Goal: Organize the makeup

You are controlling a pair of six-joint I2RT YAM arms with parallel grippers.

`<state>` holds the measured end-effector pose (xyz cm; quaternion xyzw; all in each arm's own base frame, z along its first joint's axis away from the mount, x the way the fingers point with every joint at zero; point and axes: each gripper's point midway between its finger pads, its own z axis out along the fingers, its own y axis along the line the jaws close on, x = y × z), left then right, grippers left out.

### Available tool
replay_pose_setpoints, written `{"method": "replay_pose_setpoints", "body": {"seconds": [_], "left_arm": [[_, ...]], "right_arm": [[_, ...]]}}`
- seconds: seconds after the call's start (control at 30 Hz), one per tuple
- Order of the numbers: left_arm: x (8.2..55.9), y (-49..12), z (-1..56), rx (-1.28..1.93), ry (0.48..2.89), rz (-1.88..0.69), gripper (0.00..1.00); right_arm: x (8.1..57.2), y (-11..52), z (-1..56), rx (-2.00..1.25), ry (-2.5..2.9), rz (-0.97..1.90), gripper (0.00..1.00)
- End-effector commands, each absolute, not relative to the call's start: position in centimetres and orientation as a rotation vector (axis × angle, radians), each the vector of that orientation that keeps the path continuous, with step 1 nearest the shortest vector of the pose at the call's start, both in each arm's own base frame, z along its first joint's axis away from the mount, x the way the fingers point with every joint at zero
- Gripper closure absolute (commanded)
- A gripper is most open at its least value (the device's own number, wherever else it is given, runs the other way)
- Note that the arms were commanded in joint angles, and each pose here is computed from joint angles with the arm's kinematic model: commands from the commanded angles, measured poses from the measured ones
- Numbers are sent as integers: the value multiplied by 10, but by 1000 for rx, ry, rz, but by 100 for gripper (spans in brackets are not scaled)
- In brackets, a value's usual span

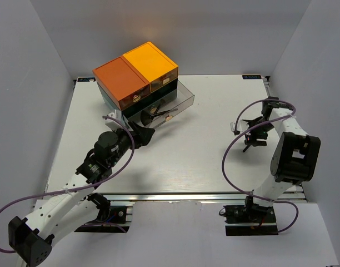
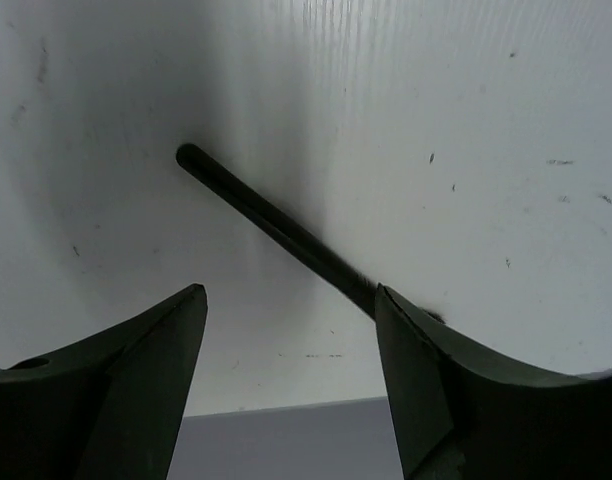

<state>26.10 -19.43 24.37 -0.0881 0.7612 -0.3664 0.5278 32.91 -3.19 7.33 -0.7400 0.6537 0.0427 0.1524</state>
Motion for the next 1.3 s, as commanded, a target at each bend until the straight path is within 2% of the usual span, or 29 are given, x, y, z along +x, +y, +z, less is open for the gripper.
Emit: {"method": "replay_pose_setpoints", "body": {"seconds": [0.0,0.33,0.5,0.6,0.63,0.7,0.73,0.83,0.9,1.0,1.03,1.13,1.27], "left_arm": [[261,-199,253,-190,1779,-918,19],[265,-203,254,-184,1799,-908,19],[266,-203,256,-197,1798,-909,19],[266,-201,256,-207,1797,-903,19],[266,-201,256,-210,1798,-901,19],[266,-199,258,-215,1798,-895,19],[266,-198,258,-217,1800,-891,19],[267,-196,260,-222,1801,-873,19],[267,-195,261,-222,1800,-864,19],[270,-192,262,-219,1813,-827,18],[270,-189,265,-217,1823,-803,19],[275,-177,258,-227,1864,-689,19],[280,-168,268,-225,1866,-609,15]], "right_arm": [[346,-52,67,-2253,1788,-58,27],[385,-58,33,-2263,1769,-182,28],[385,-58,20,-2296,1795,-122,35],[381,-58,13,-2304,1821,-71,47],[381,-56,12,-2298,1824,-56,58],[381,-51,10,-2279,1847,-23,72],[377,-46,9,-2268,1854,20,83],[373,-31,10,-2221,1875,98,98],[374,-15,19,-2160,1885,142,100],[388,25,71,-1982,1818,236,100],[401,52,117,-1900,1671,279,100],[392,115,200,-1796,1488,371,100],[378,191,269,-1744,1293,354,100]]}}
